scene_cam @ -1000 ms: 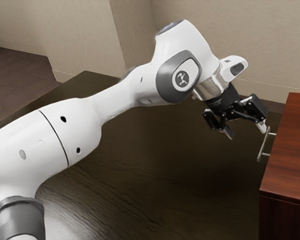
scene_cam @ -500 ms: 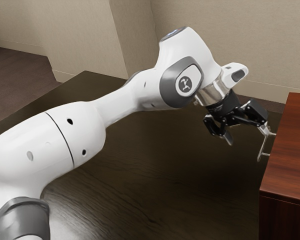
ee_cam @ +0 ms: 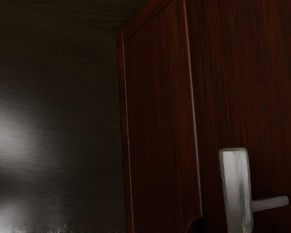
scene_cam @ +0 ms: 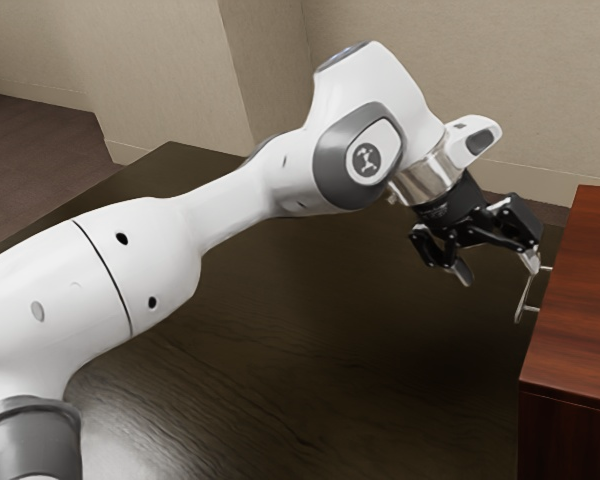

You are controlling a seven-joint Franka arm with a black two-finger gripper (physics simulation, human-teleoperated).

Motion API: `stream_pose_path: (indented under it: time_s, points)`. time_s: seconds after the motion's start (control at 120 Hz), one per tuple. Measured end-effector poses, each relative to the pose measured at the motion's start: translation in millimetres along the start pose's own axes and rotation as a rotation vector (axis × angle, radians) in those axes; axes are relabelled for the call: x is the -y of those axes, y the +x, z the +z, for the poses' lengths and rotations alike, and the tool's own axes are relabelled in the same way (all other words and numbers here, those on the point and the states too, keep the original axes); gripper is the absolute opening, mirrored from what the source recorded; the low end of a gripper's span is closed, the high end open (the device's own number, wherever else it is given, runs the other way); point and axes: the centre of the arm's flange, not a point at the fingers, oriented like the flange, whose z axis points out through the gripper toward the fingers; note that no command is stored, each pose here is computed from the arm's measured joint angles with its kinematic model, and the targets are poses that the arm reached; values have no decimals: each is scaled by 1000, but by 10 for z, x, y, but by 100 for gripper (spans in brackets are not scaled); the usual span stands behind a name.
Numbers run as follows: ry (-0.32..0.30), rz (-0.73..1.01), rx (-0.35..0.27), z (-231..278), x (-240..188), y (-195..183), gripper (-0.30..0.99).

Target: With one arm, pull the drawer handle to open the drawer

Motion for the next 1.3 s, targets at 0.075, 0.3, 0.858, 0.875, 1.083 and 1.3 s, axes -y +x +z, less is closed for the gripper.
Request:
stream_pose_path:
  time_s: [0.075,0.3,0.858,0.875,1.083,1.3]
  points:
    - [1,3,3,16,-15,-11,69]
    - [13,-8,30,146,55,-66,69]
    - [27,-34,44,67,229,-158,69]
    - [27,-35,45,69,235,-163,69]
    - [33,-54,36,4,375,-140,69]
    - [42,-87,25,-88,618,-57,69]
